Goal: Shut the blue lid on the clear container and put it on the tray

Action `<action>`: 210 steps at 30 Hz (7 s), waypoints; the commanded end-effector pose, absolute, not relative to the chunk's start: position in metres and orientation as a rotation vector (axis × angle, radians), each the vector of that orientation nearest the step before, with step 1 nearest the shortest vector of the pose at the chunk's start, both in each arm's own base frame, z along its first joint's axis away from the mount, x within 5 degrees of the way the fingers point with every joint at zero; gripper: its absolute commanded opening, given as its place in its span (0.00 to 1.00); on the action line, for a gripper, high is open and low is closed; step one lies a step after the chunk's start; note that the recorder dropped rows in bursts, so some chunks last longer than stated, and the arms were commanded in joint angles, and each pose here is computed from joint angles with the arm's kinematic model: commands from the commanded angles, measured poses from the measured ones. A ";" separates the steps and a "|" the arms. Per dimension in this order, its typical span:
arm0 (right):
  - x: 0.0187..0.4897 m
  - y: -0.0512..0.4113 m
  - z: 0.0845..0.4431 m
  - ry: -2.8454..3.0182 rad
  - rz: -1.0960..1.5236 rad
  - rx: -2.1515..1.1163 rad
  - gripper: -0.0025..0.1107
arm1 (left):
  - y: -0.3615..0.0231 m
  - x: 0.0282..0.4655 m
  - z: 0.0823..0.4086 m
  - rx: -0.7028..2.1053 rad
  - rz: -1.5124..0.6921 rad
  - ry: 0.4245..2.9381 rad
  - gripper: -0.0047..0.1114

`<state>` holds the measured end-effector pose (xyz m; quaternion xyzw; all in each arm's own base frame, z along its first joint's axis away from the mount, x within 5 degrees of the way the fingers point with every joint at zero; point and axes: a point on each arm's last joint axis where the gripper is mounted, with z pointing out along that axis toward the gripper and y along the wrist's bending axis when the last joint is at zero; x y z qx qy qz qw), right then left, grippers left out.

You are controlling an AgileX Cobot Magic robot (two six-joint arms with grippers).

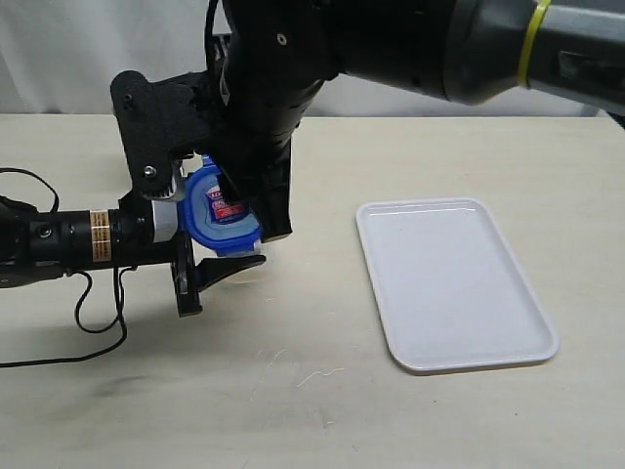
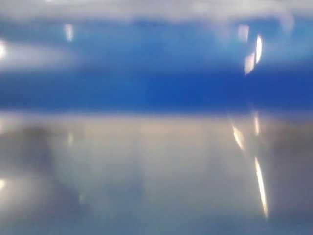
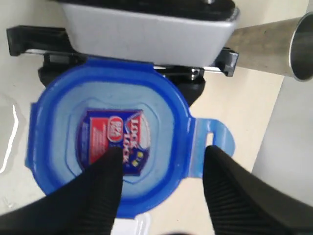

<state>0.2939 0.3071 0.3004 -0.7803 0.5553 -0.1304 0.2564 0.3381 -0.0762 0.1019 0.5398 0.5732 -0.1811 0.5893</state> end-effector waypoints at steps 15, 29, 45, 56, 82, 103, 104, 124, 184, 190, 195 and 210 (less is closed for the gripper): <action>0.299 0.306 0.283 1.503 -0.323 -2.216 0.45 | -0.078 0.338 0.108 1.281 -0.412 1.269 0.04; 0.307 0.300 0.264 1.527 -0.077 -2.302 0.43 | -0.078 0.339 0.109 1.320 -0.338 1.198 0.04; 0.300 0.298 0.243 1.581 0.023 -2.453 0.43 | -0.078 0.339 0.109 1.318 -0.335 1.194 0.04; 0.301 0.303 0.217 1.723 0.134 -2.453 0.39 | -0.079 0.339 0.111 1.307 -0.348 1.184 0.04; 0.311 0.302 0.212 1.802 0.084 -2.350 0.26 | -0.080 0.337 0.111 1.294 -0.384 1.195 0.04; 0.316 0.295 0.259 1.665 -0.113 -2.197 0.42 | -0.080 0.335 0.110 1.285 -0.442 1.226 0.04; 0.317 0.294 0.261 1.665 -0.128 -2.187 0.42 | -0.080 0.335 0.110 1.285 -0.442 1.226 0.04; 0.313 0.294 0.284 1.707 -0.072 -2.025 0.57 | -0.080 0.335 0.110 1.285 -0.442 1.226 0.04; 0.316 0.314 0.283 1.930 0.066 -2.054 0.31 | -0.083 0.336 0.111 1.347 -0.333 1.129 0.04; 0.323 0.311 0.275 2.043 0.009 -1.972 0.31 | -0.083 0.336 0.115 1.340 -0.335 1.129 0.04; 0.323 0.310 0.264 2.095 0.075 -1.966 0.31 | -0.083 0.337 0.116 1.337 -0.338 1.132 0.04; 0.306 0.306 0.225 2.176 0.223 -2.080 0.29 | -0.083 0.337 0.116 1.346 -0.311 1.113 0.04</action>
